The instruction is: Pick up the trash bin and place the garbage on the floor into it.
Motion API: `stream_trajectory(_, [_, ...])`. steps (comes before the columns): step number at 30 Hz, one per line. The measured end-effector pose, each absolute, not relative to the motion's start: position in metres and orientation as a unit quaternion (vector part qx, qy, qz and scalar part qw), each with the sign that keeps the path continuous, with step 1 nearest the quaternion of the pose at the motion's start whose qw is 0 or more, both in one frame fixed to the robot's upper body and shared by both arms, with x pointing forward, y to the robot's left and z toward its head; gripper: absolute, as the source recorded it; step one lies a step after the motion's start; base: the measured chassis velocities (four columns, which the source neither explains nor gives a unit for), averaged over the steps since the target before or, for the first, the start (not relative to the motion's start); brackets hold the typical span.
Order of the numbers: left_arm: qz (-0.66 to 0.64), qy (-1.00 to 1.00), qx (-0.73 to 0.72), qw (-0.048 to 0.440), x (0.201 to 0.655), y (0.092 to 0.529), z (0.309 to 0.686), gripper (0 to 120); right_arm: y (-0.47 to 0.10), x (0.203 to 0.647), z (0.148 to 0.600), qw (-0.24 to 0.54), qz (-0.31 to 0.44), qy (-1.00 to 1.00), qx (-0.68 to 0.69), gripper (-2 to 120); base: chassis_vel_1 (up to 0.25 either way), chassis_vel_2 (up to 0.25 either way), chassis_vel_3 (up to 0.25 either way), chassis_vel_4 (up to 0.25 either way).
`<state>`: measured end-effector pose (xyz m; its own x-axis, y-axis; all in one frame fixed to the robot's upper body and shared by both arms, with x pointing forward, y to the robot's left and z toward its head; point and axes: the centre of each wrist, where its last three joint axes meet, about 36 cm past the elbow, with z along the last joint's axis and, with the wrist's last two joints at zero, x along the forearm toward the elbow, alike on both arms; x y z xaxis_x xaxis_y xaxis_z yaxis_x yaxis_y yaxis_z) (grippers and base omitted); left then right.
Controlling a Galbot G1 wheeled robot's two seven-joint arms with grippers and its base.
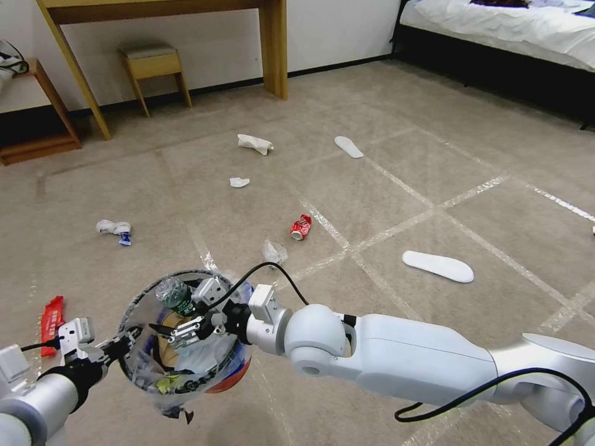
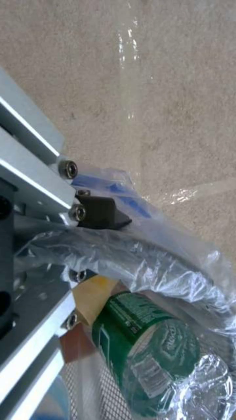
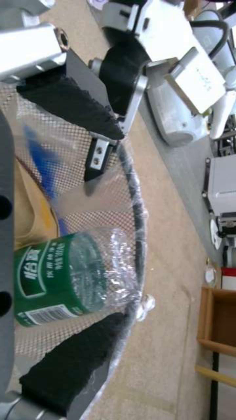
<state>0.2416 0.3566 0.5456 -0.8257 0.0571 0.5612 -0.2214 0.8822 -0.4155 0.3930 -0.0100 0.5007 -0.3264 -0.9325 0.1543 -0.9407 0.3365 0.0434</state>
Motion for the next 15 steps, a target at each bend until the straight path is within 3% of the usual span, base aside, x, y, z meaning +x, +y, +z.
stream_trajectory(15, [0.239,-0.924,0.049,0.294,0.240,0.357,0.543,1,-0.009,0.395,0.526,0.049,0.009,-0.817,0.574,100,0.000,0.000,0.000,0.000])
